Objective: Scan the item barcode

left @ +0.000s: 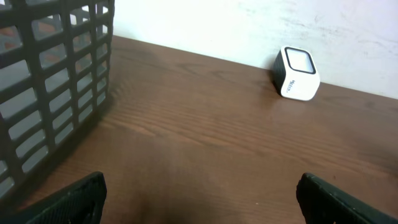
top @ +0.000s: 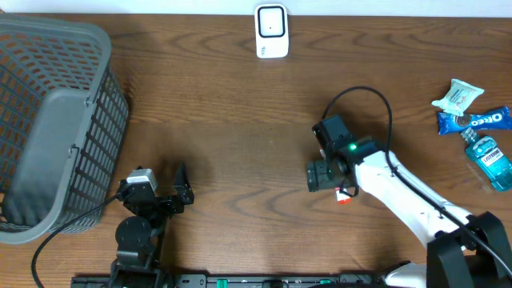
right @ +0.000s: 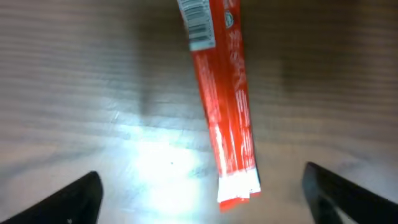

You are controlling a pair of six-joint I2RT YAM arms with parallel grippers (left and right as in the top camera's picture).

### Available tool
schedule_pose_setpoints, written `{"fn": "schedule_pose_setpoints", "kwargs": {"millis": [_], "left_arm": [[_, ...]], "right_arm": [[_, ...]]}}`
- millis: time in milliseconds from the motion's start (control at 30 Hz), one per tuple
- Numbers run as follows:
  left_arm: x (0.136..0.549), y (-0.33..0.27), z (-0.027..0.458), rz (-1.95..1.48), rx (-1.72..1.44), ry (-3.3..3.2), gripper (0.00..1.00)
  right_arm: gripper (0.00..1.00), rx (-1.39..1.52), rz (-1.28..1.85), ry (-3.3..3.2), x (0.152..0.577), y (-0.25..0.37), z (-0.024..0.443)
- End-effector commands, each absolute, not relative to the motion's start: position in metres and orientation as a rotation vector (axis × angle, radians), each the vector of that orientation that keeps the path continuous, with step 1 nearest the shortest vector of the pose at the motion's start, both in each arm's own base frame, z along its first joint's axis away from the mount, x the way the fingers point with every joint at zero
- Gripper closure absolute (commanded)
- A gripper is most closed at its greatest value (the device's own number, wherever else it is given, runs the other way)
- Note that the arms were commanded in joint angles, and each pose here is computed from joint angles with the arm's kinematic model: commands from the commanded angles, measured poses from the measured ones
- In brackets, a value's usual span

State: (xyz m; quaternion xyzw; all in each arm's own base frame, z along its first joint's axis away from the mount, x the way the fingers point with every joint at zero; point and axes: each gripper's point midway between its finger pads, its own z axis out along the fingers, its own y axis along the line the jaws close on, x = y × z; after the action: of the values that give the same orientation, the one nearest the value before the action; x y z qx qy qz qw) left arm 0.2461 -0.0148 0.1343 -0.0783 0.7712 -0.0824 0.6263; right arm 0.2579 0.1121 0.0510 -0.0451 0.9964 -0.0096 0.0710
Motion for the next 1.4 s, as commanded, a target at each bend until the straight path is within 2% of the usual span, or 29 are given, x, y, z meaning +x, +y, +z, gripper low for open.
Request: {"fn": "schedule_pose_setpoints", "kwargs": {"millis": [0,133,267,300,433,567,867,1100,1300,1367], "left_arm": [[0.245,-0.013,0.116,-0.177,-0.192,1.812,0.02],[0.245,-0.013,0.116,-0.177,-0.192,1.812,0.02],[0.245,-0.013,0.116,-0.177,-0.192,1.812,0.02],[0.245,-0.013,0.116,-0.177,-0.192,1.812,0.02],[0.245,-0.013,0.116,-0.177,-0.192,1.812,0.02],[0.245,-0.013,0.116,-0.177,-0.192,1.812,0.02],[0.245,-0.013,0.116,-0.177,-0.192,1.812,0.02],[0.245,-0.013,0.116,-0.177,-0.192,1.812,0.02],[0.245,-0.013,0.116,-0.177,-0.192,1.812,0.02],[0.245,-0.013,0.116,-0.177,-0.192,1.812,0.02]], "right_arm": [[0.04,-0.031,0.067,2.940,0.275,0.118,0.095],[0.06,0.006,0.100,3.009,0.257,0.100,0.104],[0.28,-0.054,0.150,3.072,0.246,0.089,0.087],[0.29,-0.064,0.228,3.086,0.242,0.093,0.082],[0.29,-0.046,0.541,3.064,0.239,0.101,0.067],[0.26,0.091,0.581,3.069,0.237,0.083,0.047],[0.36,0.183,0.640,3.173,0.223,0.079,0.004],[0.70,0.308,0.459,3.368,0.197,0.062,-0.036],[0.73,0.434,0.319,3.399,0.193,0.050,-0.060],[0.67,0.432,0.320,3.395,0.194,0.050,-0.060]]}}
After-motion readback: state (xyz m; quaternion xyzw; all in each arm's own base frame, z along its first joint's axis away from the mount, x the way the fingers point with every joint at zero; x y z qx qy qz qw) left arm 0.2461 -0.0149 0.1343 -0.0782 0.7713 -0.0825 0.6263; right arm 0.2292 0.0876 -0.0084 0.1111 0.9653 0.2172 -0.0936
